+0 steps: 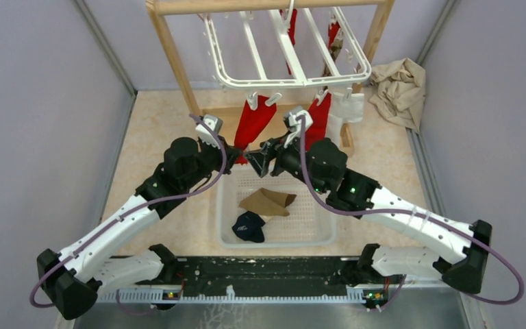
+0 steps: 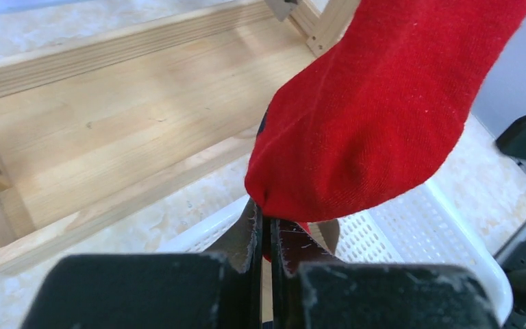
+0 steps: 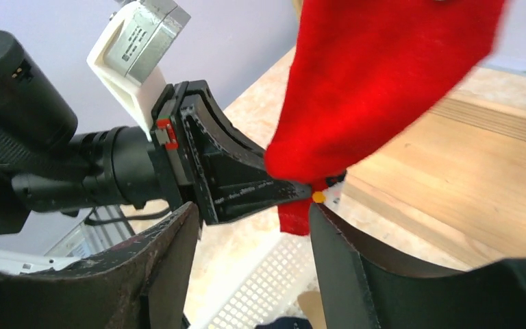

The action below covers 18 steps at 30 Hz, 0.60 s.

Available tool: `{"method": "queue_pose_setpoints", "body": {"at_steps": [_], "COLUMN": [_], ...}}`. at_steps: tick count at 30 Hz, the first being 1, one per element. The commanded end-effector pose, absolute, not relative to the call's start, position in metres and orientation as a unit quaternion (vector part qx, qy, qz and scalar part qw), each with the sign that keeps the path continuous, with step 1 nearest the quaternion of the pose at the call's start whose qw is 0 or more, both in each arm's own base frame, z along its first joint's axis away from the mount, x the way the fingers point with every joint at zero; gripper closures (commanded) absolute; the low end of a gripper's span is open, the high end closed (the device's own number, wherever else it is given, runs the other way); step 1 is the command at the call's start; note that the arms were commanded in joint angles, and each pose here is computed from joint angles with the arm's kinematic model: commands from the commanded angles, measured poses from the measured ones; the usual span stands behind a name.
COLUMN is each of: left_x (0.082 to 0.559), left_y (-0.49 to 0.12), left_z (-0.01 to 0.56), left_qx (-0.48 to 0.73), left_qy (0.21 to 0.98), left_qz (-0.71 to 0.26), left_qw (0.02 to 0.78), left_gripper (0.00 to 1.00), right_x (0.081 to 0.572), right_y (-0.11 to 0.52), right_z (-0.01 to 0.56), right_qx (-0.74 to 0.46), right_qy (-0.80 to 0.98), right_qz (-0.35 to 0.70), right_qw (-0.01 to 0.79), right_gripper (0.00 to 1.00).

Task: Remove the socks clipped to the hanger
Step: Remove the sock from the hanger.

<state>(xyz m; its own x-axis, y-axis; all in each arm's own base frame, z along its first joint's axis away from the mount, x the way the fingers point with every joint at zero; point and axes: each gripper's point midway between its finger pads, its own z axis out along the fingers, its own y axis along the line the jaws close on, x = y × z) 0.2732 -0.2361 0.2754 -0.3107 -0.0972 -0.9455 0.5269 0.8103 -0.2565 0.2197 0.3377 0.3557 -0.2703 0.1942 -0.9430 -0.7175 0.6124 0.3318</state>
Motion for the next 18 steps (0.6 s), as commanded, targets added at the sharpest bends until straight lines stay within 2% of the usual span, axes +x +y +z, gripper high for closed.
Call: {"method": "queue_pose_setpoints", "body": {"at_steps": [1, 10, 18], "left_x": [0.265, 0.266, 0.266], "left_y": [-0.258, -0.281, -0.292], "left_z": [0.303, 0.310, 0.309], "left_qx": [0.176, 0.206, 0.215], "left_qy": [0.735, 0.728, 0.728], "left_qz": [-0.346, -0.420, -0.450], "left_qw": [0.556, 0.500, 0.470], "left_gripper": [0.96, 0.92, 0.92], "right_x": [0.219, 0.209, 0.213], "right_y": [0.291, 0.224, 0.201], "right_z": [0.376, 0.383, 0.397], "right_qx": [-0.145, -0.089, -0.063], "right_qy": [0.681, 0.650, 0.620], "right_qz": [0.368, 0.339, 0.313], "right_qw": [0.616, 0.675, 0.716], "right_gripper": [0.39, 0.37, 0.37]}}
